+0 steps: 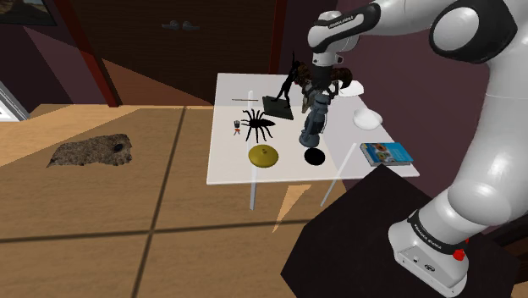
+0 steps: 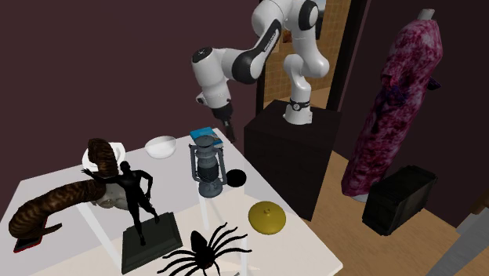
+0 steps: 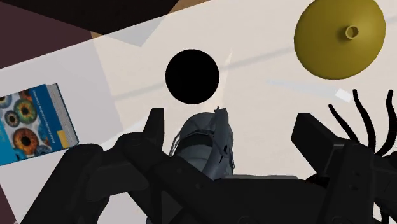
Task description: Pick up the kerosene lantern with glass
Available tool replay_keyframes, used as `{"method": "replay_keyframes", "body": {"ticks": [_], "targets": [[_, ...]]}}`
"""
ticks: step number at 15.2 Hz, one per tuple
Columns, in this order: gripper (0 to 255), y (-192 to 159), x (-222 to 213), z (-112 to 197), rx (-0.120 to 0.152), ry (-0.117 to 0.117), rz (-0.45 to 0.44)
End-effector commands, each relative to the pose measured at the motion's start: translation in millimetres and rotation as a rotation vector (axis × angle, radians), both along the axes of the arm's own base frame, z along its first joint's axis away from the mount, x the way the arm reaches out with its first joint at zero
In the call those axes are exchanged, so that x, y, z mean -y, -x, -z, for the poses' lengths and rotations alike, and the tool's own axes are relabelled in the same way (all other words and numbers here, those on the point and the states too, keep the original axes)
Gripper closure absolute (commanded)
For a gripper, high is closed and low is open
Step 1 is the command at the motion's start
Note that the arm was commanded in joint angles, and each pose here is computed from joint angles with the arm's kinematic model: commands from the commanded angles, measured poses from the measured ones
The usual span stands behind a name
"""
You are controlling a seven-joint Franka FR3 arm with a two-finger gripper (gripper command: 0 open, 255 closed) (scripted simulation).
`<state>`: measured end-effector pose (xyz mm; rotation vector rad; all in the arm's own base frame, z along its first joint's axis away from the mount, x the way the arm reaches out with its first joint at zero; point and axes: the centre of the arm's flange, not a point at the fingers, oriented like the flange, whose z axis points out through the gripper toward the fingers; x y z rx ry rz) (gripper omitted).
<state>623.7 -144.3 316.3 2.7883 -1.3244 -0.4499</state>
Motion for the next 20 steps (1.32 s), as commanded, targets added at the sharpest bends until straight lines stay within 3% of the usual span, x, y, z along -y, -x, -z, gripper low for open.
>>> {"method": "replay_keyframes", "body": {"ticks": [1,3,12,13,20], "targets": [[0,-15.3,19.8,16.0,-0.007,0.001,0.062],[0,-27.8,37.8,31.3,-0.014,0.002,0.12],[0,-27.7,37.8,71.3,-0.014,0.002,0.12],[255,-28.2,37.8,72.1,-0.014,0.001,0.12],[255,-28.1,37.4,71.8,-0.014,0.001,0.12]]}}
